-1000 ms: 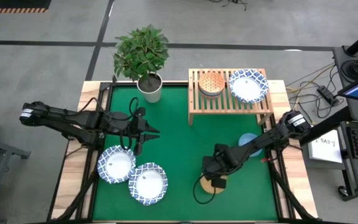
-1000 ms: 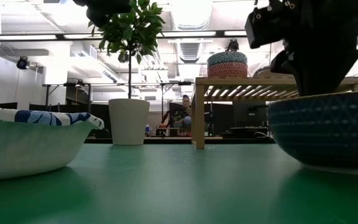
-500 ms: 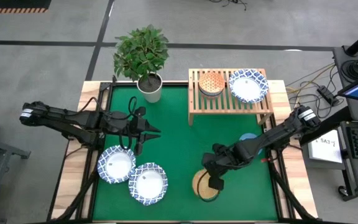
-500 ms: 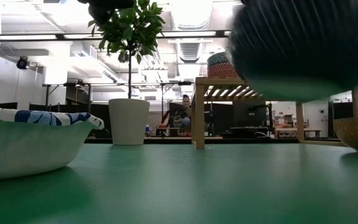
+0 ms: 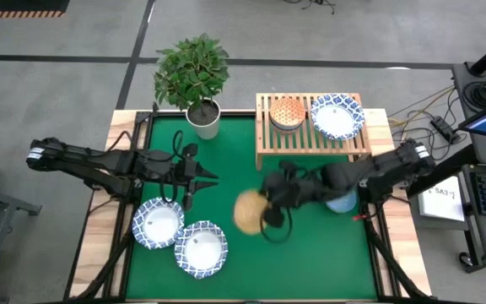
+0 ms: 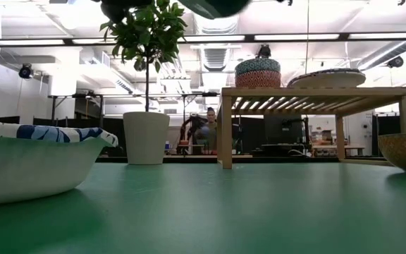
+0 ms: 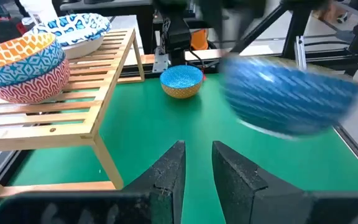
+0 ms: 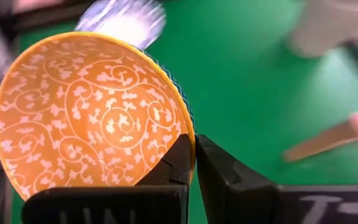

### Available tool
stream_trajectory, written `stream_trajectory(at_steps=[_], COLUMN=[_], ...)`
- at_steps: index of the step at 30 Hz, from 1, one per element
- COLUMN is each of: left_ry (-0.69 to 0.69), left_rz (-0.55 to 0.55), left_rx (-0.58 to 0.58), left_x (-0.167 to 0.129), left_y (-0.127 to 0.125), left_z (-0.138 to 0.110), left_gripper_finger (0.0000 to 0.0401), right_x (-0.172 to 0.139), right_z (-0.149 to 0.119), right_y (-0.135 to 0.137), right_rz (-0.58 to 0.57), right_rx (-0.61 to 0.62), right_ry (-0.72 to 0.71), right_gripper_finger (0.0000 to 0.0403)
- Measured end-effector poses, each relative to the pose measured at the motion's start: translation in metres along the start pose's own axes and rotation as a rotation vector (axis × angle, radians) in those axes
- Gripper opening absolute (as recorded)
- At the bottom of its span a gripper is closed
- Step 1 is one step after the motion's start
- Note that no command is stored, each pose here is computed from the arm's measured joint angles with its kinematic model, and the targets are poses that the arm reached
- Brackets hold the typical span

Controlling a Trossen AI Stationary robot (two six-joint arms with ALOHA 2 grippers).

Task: Place and stack bowls onto a shelf
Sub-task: Stack the yellow patterned bowl on top of the yellow patterned bowl on the shelf

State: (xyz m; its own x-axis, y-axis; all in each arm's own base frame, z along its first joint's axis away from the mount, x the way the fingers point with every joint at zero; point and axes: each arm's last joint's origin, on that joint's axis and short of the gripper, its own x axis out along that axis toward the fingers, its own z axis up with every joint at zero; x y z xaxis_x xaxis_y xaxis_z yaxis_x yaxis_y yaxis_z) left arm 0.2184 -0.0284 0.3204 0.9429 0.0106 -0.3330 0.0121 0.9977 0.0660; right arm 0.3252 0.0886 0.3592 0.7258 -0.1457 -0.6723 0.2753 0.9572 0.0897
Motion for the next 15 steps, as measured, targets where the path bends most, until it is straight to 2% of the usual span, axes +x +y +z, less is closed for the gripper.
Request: stream_trajectory(at_steps=[7, 11, 15], left_ry=[-0.012, -0.012, -0.011], left_rz=[0.001, 0.000, 0.001], left_rx=[0.009, 0.025, 0.030], left_x=[-0.003, -0.003, -0.003], left_y=[0.001, 0.001, 0.001], left_z=[0.002, 0.001, 0.001], left_gripper_finger=[0.0061, 0.0061, 0.0061], right_x=[-0.042, -0.068, -0.091], right_z=[0.058, 0.081, 0.088], right_y=[-0.069, -0.113, -0.163], right_rz=[-0.177, -0.183, -0.192], right_rx=[0.263, 0.376, 0.514], right_ry=[-0.061, -0.066, -0.030], right_gripper_finger=[0.0009, 0.0009, 0.0009])
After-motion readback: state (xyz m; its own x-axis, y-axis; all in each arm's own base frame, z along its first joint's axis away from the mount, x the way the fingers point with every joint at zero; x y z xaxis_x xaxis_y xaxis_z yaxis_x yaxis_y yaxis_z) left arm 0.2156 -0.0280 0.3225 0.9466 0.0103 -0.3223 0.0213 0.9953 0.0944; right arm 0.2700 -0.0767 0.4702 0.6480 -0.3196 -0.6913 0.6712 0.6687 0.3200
